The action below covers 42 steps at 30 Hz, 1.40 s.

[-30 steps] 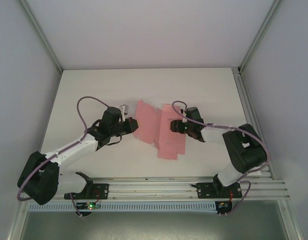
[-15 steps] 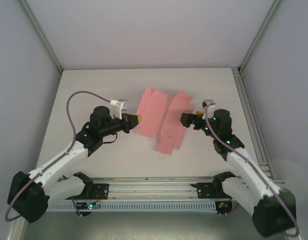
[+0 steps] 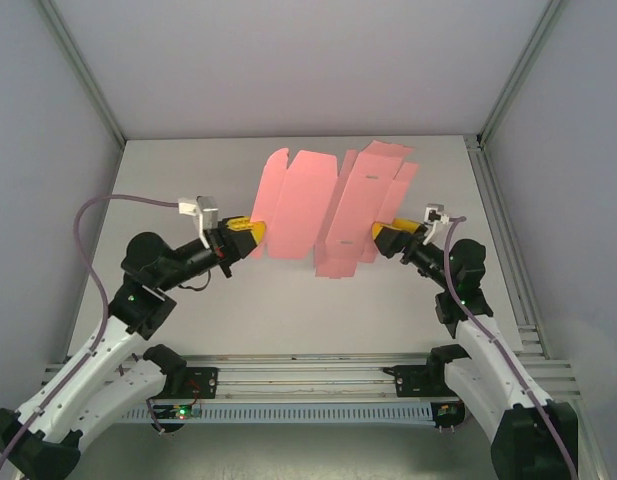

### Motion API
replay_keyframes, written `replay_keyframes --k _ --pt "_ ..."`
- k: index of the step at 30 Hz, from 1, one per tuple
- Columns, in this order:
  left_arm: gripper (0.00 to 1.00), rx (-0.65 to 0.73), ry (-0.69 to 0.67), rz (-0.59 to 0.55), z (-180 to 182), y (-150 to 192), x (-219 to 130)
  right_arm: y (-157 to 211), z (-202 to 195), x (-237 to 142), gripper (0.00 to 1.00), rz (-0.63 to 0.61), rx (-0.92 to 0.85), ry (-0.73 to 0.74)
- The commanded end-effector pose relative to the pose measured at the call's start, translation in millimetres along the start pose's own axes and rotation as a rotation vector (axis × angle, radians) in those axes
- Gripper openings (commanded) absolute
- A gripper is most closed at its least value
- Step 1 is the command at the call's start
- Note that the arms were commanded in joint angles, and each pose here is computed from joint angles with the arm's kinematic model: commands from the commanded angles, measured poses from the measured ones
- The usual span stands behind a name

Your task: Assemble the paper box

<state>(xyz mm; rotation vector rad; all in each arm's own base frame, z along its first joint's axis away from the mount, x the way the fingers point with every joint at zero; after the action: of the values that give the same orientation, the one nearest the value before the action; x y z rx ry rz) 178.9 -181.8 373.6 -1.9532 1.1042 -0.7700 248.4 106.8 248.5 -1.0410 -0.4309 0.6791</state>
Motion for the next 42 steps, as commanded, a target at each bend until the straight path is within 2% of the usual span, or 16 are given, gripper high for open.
replay_keyframes --k 1,5,8,11,18,19,22,26,29,32,34,37,38,40,41,42 --pt "0.0 0.084 0.058 -0.087 -21.1 -18.2 -8.1 -27.6 38.2 -5.4 0.87 -0.103 -0.113 -0.226" --pt "0.0 0.065 0.068 -0.111 -21.4 -17.4 -10.9 -38.0 58.9 -11.3 0.78 -0.148 -0.183 -0.311" --pt "0.0 0.062 0.095 -0.124 -23.3 -15.8 -12.2 -40.3 71.7 -10.8 0.71 -0.138 -0.199 -0.353" --pt "0.0 0.082 0.137 -0.124 -31.5 -15.9 -15.7 -37.9 78.5 -9.3 0.73 -0.137 -0.244 -0.368" --pt "0.0 0.116 0.149 -0.141 -41.3 -15.9 -26.8 -35.4 67.1 -5.7 0.76 -0.118 -0.272 -0.278" --pt "0.0 0.116 0.14 -0.147 -40.3 -15.6 -28.0 -35.8 67.6 -5.9 0.71 -0.119 -0.275 -0.279" --pt "0.0 0.104 0.098 -0.161 -33.3 -13.7 -29.4 -40.0 73.9 -7.6 0.45 -0.131 -0.287 -0.308" --pt "0.0 0.082 0.049 -0.174 -21.7 -10.2 -28.8 -39.1 89.5 -15.0 0.24 -0.15 -0.365 -0.391" --pt "0.0 0.071 0.016 -0.183 -13.2 -6.0 -29.1 -40.1 94.2 -15.7 0.16 -0.147 -0.38 -0.405" --pt "0.0 0.059 -0.02 -0.188 -5.4 -1.7 -30.8 -42.9 95.5 -14.7 0.02 -0.14 -0.379 -0.399" --pt "0.0 0.051 -0.037 -0.201 -2.2 1.4 -34.2 -45.3 93.8 -12.5 0.0 -0.129 -0.374 -0.376" --pt "0.0 0.013 -0.175 -0.228 16.2 6.0 -44.3 -43.6 89.8 -6.3 0.0 -0.045 -0.378 -0.335" --pt "0.22 -0.009 -0.26 -0.231 27.0 9.3 -50.0 -40.3 89.2 -4.3 0.0 -0.002 -0.393 -0.326" --pt "0.85 -0.047 -0.441 -0.243 49.2 15.7 -64.6 -34.6 85.8 -1.2 0.0 0.063 -0.421 -0.285" --pt "1.0 -0.075 -0.554 -0.261 62.2 18.8 -75.7 -29.6 84.4 -0.3 0.0 0.118 -0.436 -0.271" --pt "1.0 -0.088 -0.644 -0.273 70.6 20.7 -85.9 -25.2 84.7 -1.0 0.0 0.174 -0.458 -0.271"
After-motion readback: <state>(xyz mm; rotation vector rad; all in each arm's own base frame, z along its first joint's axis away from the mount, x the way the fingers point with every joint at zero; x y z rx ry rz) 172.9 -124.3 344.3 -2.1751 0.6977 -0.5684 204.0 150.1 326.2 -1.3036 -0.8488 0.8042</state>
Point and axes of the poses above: each hand's point on the last joint's axis, 136 mm out from that joint toward the fingers, its own x axis out along the fingers, its own z axis along the line the jaws close on, y = z × x, the point moved 4 cm from there along -x, back along the fingers, and after that the axes turned 13 degrees about -x, right-handed, at the moved point
